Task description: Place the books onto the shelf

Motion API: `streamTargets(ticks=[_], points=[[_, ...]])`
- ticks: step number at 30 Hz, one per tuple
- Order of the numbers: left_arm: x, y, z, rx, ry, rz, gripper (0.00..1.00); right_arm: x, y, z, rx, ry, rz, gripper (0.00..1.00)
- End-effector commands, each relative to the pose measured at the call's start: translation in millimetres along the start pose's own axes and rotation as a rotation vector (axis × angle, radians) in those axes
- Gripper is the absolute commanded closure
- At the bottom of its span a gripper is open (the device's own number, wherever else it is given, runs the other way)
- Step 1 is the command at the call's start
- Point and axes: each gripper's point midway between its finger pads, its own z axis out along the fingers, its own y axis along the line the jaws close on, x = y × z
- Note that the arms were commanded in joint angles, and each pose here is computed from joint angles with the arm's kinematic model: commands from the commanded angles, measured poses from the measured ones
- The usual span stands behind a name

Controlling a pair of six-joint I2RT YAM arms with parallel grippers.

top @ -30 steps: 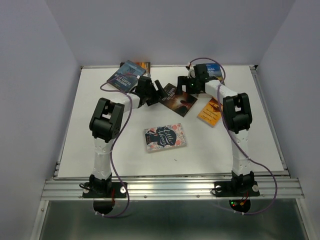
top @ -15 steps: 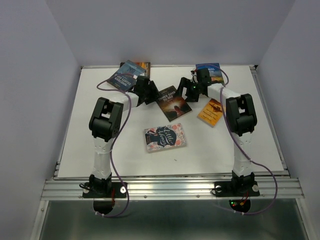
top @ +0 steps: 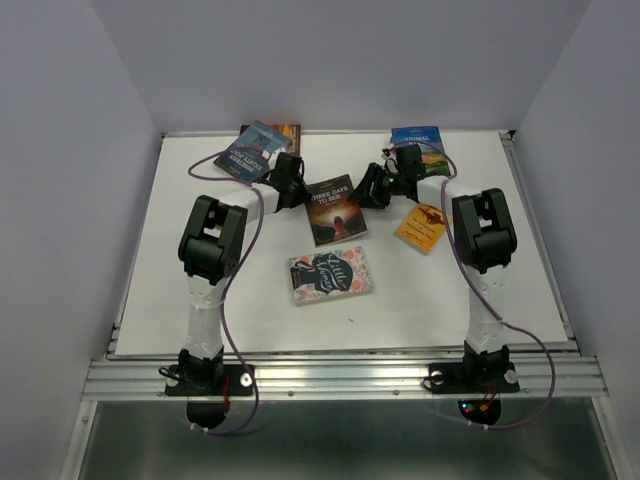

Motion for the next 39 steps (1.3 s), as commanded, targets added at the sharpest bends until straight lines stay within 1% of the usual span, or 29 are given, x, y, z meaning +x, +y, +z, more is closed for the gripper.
streamTargets(ticks=[1,5,7,13,14,15,17,19,22,23,24,27,30,32,34,35,36,37,38,39], points=[[47,32,-2,-0.127,0.146,0.042,0.64,-14,88,-31,-0.266,-0.045,-0.137,0.50],[51,32,-3,-0.132,0.151,0.040,0.64,-10,94,-33,-0.314,-0.044,-0.130,0.54],[54,33,-3,-0.136,0.156,0.038,0.64,-7,94,-32,-0.334,-0.041,-0.124,0.54],[56,34,-5,-0.136,0.161,0.035,0.64,-7,72,-16,-0.272,-0.031,-0.079,0.55],[56,33,-6,-0.133,0.160,0.035,0.64,-5,64,-13,-0.238,-0.016,-0.073,0.57],[56,33,-5,-0.132,0.161,0.033,0.64,-5,69,-9,-0.231,-0.015,-0.088,0.58],[58,31,-5,-0.124,0.165,0.032,0.64,0,64,-1,-0.215,0.002,-0.088,0.60],[59,31,-5,-0.119,0.170,0.031,0.64,2,66,3,-0.211,0.003,-0.091,0.66],[60,30,-5,-0.117,0.168,0.028,0.64,3,52,6,-0.146,0.009,-0.079,0.75],[60,30,-5,-0.113,0.169,0.028,0.64,1,51,6,-0.134,-0.002,-0.089,0.83],[61,30,-5,-0.113,0.171,0.026,0.64,2,50,6,-0.134,0.001,-0.091,0.85],[61,28,-6,-0.109,0.172,0.026,0.64,0,52,4,-0.133,-0.009,-0.112,0.99],[52,24,-11,-0.100,0.147,0.027,0.62,-6,51,0,-0.106,-0.047,-0.149,0.99],[35,19,-19,-0.093,0.113,0.023,0.61,-14,60,-7,-0.110,-0.080,-0.186,0.99],[13,15,-28,-0.074,0.078,0.007,0.55,-23,70,-17,-0.107,-0.127,-0.217,0.99],[-5,6,-41,-0.047,0.042,0.000,0.50,-27,75,-21,-0.111,-0.146,-0.235,0.99],[-18,1,-50,-0.033,0.015,-0.008,0.41,-30,80,-25,-0.117,-0.162,-0.246,0.99],[-41,-4,-67,-0.008,-0.037,-0.019,0.35,-41,87,-35,-0.134,-0.206,-0.262,0.99],[-52,-7,-77,0.005,-0.062,-0.023,0.23,-48,87,-43,-0.142,-0.229,-0.253,0.99],[-64,-11,-87,0.019,-0.091,-0.026,0.15,-51,88,-48,-0.152,-0.242,-0.249,0.99]])
